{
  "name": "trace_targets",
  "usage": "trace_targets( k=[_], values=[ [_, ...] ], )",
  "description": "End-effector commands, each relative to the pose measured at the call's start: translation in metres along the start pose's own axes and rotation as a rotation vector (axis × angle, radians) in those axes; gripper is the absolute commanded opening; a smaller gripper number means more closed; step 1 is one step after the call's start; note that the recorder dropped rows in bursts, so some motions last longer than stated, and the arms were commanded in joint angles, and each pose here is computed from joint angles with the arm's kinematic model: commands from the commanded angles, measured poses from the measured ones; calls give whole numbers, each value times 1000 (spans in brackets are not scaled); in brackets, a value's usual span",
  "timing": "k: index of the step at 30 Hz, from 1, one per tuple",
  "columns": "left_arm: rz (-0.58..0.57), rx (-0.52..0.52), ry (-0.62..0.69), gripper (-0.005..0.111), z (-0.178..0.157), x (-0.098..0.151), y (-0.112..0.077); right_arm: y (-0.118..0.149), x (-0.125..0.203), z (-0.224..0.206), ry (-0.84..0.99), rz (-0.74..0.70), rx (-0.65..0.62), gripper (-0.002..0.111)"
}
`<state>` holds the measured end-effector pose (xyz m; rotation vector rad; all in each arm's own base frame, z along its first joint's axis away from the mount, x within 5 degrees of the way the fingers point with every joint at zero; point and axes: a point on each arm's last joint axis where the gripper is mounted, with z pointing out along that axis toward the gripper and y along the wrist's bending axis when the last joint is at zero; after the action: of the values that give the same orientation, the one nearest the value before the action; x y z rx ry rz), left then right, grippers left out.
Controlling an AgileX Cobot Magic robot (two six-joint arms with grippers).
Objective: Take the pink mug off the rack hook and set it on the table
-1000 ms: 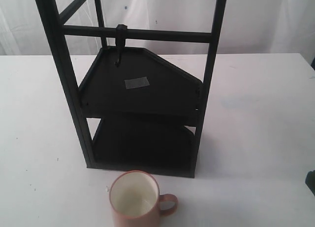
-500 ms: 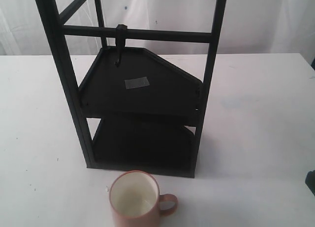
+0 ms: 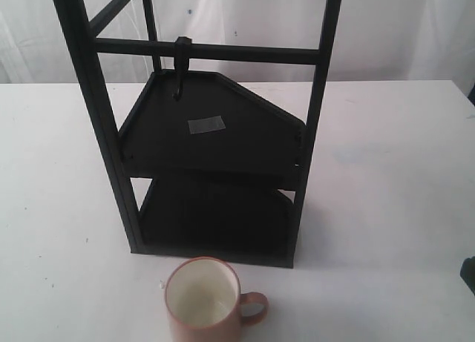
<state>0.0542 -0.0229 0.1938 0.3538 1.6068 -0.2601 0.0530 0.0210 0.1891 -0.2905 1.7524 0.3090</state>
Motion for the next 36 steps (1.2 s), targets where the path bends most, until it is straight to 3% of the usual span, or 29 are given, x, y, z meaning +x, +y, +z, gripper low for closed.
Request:
trace_targets(
  k=[1,5,10,16,21,25,36],
  values=[
    [-2,5,23,0,0,3,-1,0,0,0,-9,2,8,0],
    [34,3,81,0,-1,8,-1,0,0,0,-9,2,8,0],
    [30,-138,104,0,-1,10,8,0,0,0,-9,2,8,0],
    [24,-203,96,0,-3,10,11,0,0,0,-9,2,8,0],
    [18,-261,100,0,-3,10,14,-11,-1,-3,-43,42,195,0],
    [17,-266,100,0,-3,10,15,-16,-2,-4,-50,58,286,0],
    [17,-266,100,0,-3,10,15,-16,-2,-4,-52,59,291,0]
  ],
)
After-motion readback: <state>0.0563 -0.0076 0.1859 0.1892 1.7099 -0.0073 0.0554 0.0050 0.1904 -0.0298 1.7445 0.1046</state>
